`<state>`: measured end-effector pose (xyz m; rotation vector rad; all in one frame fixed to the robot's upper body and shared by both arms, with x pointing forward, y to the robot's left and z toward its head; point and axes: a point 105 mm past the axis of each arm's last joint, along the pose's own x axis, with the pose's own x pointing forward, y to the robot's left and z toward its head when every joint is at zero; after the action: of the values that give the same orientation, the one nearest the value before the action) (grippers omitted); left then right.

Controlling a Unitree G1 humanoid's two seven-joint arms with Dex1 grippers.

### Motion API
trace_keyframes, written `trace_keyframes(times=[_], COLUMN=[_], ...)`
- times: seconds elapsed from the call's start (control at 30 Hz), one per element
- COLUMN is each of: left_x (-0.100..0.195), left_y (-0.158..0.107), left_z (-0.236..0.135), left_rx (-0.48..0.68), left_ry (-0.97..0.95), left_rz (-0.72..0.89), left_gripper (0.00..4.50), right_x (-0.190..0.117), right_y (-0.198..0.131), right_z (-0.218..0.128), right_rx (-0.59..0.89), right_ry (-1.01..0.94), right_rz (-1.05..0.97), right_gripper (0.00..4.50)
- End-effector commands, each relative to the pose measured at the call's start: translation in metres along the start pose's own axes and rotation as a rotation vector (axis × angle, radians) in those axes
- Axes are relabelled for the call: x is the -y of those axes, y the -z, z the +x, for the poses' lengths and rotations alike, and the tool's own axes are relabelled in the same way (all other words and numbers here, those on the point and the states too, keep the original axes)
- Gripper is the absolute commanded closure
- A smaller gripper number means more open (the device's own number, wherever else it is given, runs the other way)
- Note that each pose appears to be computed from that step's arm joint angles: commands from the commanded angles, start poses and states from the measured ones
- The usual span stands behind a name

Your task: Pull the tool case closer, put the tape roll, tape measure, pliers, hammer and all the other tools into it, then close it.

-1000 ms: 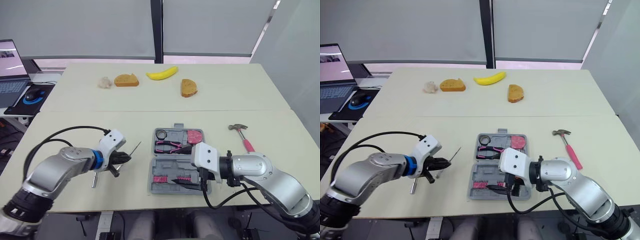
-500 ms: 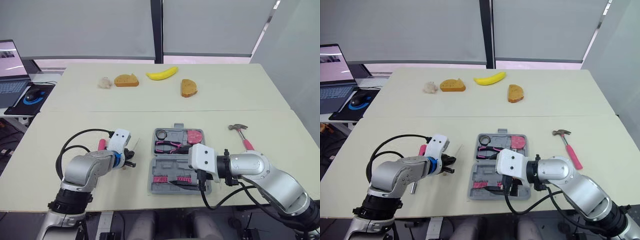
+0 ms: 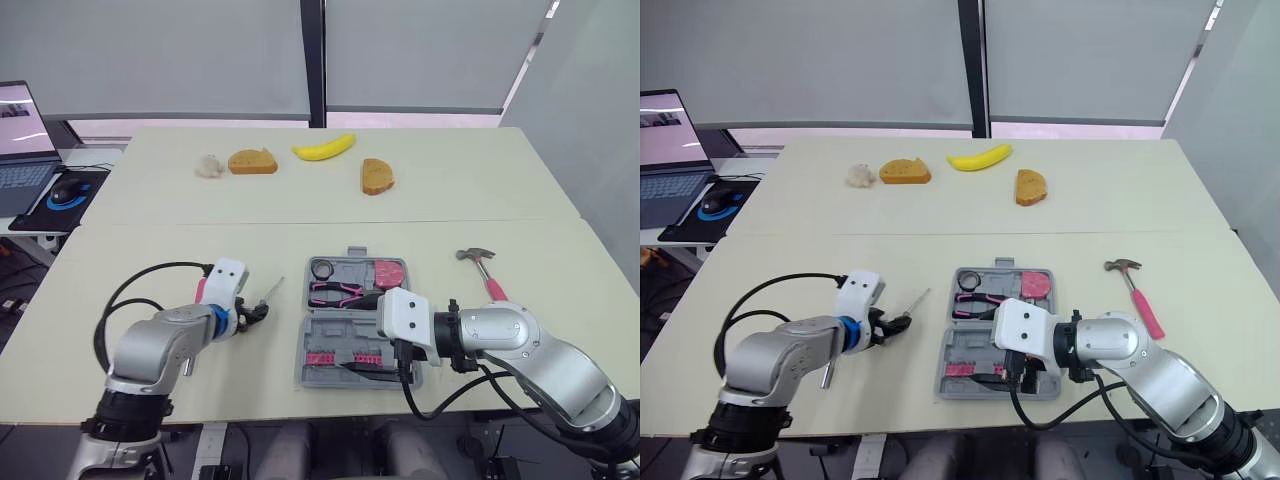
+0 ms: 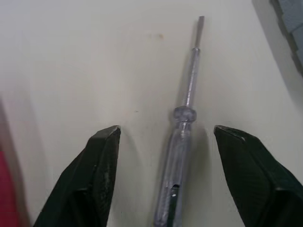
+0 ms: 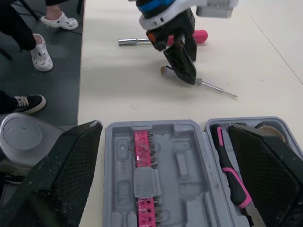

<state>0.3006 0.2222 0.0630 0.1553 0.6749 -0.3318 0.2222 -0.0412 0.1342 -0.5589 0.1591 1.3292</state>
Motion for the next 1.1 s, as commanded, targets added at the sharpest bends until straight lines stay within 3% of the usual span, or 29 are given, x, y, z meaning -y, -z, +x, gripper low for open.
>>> trace_keyframes(times=[0.03,0.27,0.47,0.9,1.0,1.1], left_x=[0.004,0.012,0.011,0.020,0.020,0.019], left_y=[-0.019,-0.012,0.007,0.008,0.012,0.021], left_z=[-0.013,0.003,0.017,0.035,0.040,0.042], left_rx=[0.160,0.241,0.203,0.212,0.191,0.153], left_ry=[0.109,0.190,0.195,0.183,0.184,0.188], left_rz=[0.094,0.109,0.169,0.176,0.196,0.200], left_gripper=[0.03,0.03,0.03,0.03,0.60,1.49], right_x=[0.000,0.001,0.000,0.001,0.002,0.002], right_y=[-0.010,-0.011,-0.011,-0.012,-0.012,-0.012], right_z=[-0.004,0.000,0.001,0.001,0.002,0.002], right_rx=[0.034,0.045,0.046,0.048,0.050,0.050], right_ry=[0.023,0.027,0.025,0.024,0.028,0.030], right_rz=[-0.034,-0.028,-0.027,-0.027,-0.027,-0.025], right_gripper=[0.00,0.00,0.00,0.00,0.00,0.00])
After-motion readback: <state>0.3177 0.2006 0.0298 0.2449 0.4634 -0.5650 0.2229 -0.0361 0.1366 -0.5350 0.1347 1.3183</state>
